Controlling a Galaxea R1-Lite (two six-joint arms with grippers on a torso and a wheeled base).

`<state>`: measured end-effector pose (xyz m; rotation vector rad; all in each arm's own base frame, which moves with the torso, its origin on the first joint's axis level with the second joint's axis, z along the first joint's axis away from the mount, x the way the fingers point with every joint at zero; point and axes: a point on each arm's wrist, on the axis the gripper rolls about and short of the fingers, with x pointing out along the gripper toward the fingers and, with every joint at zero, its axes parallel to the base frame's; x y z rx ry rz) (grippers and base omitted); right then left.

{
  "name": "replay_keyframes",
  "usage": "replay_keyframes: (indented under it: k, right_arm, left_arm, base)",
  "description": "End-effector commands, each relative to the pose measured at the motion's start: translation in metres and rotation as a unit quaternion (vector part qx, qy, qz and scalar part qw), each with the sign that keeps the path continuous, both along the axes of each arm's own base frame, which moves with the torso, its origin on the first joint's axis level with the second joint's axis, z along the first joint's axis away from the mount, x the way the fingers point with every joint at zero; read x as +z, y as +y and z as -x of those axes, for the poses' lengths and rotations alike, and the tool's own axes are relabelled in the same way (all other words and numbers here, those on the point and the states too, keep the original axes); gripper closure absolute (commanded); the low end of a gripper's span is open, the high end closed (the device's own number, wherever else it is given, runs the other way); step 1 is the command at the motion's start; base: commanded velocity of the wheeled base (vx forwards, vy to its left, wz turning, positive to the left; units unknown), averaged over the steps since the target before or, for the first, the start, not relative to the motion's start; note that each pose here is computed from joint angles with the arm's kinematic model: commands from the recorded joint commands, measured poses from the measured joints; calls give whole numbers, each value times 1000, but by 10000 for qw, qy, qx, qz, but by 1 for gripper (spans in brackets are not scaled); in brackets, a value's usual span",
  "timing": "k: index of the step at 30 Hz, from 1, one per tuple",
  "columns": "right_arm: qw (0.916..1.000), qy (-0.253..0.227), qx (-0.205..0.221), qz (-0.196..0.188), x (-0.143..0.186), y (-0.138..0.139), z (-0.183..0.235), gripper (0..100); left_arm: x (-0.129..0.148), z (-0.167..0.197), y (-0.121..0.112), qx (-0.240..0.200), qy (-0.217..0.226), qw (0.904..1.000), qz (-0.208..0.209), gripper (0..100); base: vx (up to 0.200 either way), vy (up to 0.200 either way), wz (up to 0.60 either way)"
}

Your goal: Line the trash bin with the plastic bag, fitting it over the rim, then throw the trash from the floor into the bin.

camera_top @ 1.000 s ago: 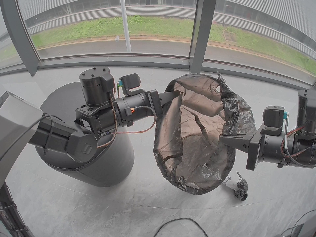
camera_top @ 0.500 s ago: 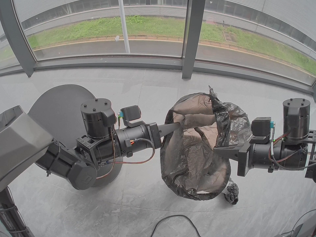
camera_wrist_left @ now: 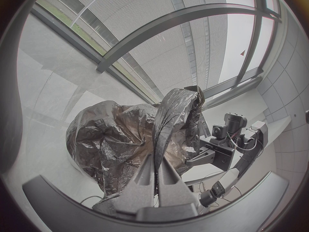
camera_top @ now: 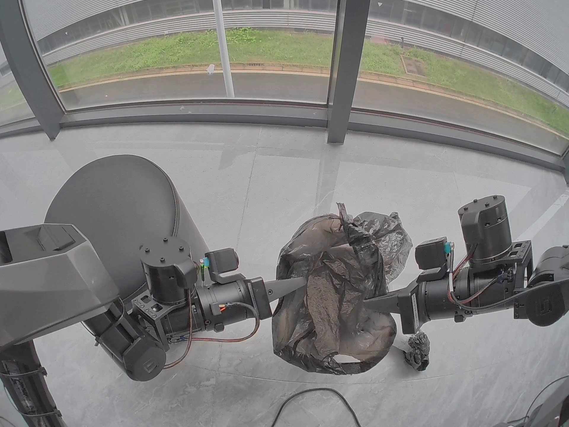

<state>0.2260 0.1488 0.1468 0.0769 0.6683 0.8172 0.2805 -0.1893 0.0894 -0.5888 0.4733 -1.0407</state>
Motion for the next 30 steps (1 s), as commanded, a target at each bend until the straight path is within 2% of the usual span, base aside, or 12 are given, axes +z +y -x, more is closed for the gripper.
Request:
replay_keyframes:
  k: [1, 7, 9, 15, 17, 24, 30]
  right_arm:
    - [10000, 72, -23, -47, 15, -6, 7, 100]
    - [9971, 349, -446, -512, 59, -28, 35, 100]
    - [9963, 373, -488, -599, 68, -32, 43, 100]
    - [9962, 540, -463, -503, 74, -41, 62, 100]
    - [9959, 666, -454, -406, 72, -42, 66, 100]
    - [9960, 722, -383, -370, 75, -40, 67, 100]
    - [9931, 1137, -218, -180, 57, -29, 57, 100]
  left_arm:
    - [-22, 2, 1, -24, 232, 9997, -23, 100]
    - [-12, 3, -18, -257, 239, 9977, 575, 100]
    - [-10, 8, -24, -331, 310, 9969, 645, 100]
    - [-13, 20, -33, -516, 532, 9952, 640, 100]
    - [-16, 22, -32, -501, 728, 9940, 651, 100]
    - [-18, 24, -32, -508, 928, 9921, 674, 100]
    - [-26, 28, -27, -462, 1178, 9902, 597, 100]
  base:
    - [0, 0, 0]
    - [0, 0, 0]
    - [0, 0, 0]
    - [0, 0, 0]
    - [0, 0, 0]
    - [0, 0, 0]
    - [0, 0, 0]
